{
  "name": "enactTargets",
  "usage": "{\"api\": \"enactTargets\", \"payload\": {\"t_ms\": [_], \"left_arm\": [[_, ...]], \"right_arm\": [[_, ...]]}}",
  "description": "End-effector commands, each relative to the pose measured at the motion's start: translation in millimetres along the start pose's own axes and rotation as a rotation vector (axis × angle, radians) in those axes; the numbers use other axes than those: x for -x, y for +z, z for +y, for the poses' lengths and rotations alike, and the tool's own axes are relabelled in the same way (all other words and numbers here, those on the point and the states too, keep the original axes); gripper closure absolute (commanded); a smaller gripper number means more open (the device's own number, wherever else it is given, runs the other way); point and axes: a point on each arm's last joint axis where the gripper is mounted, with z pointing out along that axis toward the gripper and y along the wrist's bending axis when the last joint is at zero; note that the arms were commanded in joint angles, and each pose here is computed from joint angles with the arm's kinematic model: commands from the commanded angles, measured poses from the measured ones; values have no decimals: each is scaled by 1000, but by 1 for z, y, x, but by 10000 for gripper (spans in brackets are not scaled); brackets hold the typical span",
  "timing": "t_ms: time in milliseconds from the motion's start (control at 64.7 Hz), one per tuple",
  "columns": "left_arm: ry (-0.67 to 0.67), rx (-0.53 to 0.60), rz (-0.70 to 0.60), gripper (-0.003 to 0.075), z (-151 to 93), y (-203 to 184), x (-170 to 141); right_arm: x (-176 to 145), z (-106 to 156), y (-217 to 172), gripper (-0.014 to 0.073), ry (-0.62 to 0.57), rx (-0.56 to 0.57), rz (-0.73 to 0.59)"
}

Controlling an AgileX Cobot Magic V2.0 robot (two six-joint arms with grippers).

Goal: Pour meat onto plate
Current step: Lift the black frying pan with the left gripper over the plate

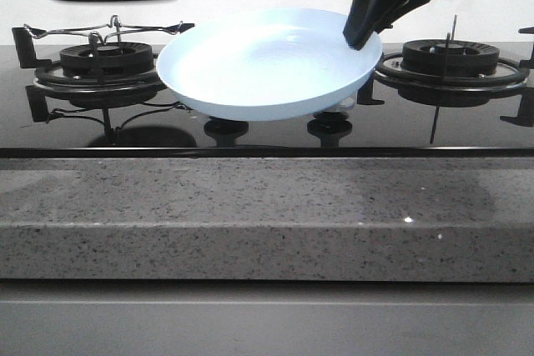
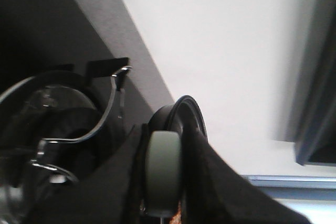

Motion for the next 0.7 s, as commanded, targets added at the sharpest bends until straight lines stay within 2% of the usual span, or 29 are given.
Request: {"api": "enactTargets", "payload": {"t_ms": [0, 216, 387, 680], "left_arm": [[17, -225, 10, 713, -52, -15, -6], [182, -232, 97, 712, -81, -20, -37], [298, -228, 104, 713, -100, -25, -71], [717, -161, 39, 713, -145, -29, -124]], "right_arm": [[12, 7, -27, 655, -3, 22, -120], [12, 7, -27, 655, -3, 22, -119], [12, 7, -27, 655, -3, 22, -119], [12, 7, -27, 655, -3, 22, -119]]}}
